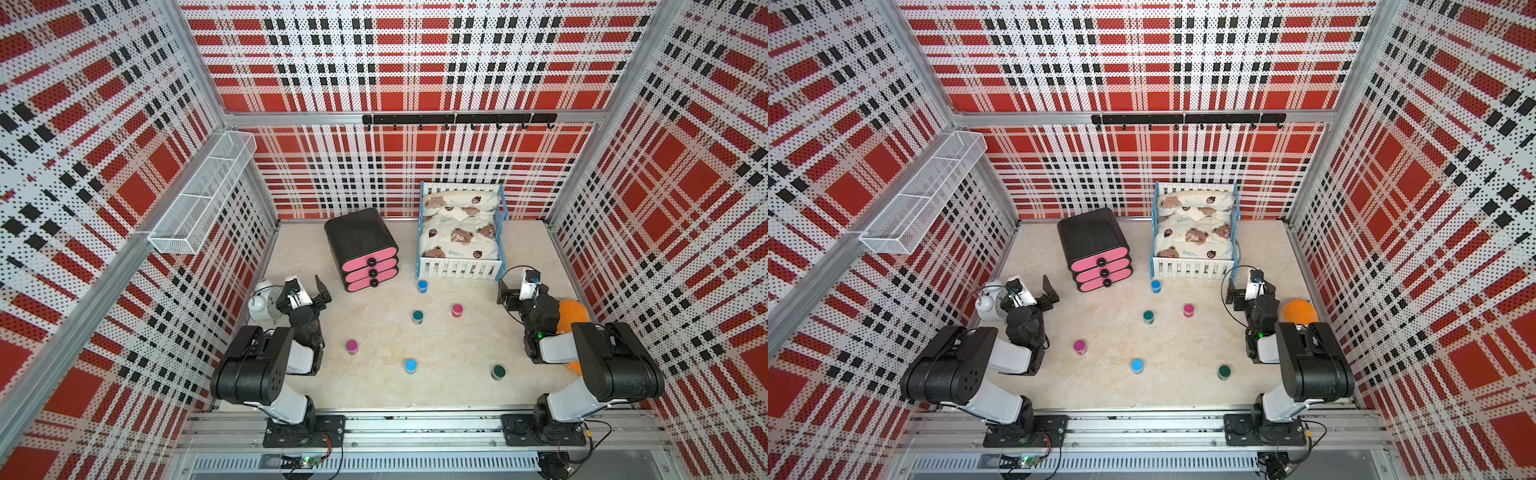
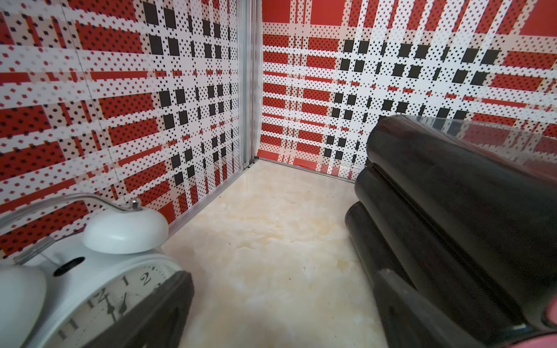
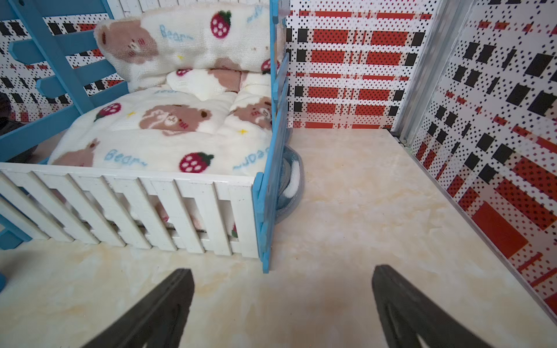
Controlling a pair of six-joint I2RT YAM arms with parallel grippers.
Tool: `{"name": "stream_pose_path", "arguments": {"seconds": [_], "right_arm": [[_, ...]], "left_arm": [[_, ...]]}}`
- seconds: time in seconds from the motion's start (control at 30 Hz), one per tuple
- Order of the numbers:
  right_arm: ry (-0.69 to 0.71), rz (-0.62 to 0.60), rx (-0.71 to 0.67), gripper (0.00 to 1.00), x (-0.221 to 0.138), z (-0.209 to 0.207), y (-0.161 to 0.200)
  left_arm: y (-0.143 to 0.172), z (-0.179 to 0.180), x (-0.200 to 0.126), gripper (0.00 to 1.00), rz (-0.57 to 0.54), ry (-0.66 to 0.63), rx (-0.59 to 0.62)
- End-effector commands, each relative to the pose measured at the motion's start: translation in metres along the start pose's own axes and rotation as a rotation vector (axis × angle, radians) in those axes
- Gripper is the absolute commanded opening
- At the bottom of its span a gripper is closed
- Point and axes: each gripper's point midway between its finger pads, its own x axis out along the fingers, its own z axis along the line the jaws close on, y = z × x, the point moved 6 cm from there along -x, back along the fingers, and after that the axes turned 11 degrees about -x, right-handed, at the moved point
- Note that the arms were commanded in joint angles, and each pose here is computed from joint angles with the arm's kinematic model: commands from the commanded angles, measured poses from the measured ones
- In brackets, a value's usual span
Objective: Put the paint cans in the drawer according to color
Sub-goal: Open the drawer in the storage box.
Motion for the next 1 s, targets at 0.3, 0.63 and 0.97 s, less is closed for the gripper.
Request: {"name": "stream_pose_path", "arguments": {"seconds": [0.3,0.63,0.97], "right_arm": [[0.000,-0.027,0.004,1.00,0.003,0.000,-0.006],[0.018,-0.041,0.012,1.00,0.000,-0.002,-0.007],[0.015,-0.069,0.008,1.00,-0.007,-0.001,-0.008]], "left_arm": [[-0.005,-0.003,0.003,0.99,-0.027,0.002,-0.003],[-0.007,-0.001,-0.004,0.99,-0.040,0.004,-0.012],[-0.011,0.003,-0.013,0.99,-0.072,0.007,-0.028]]}}
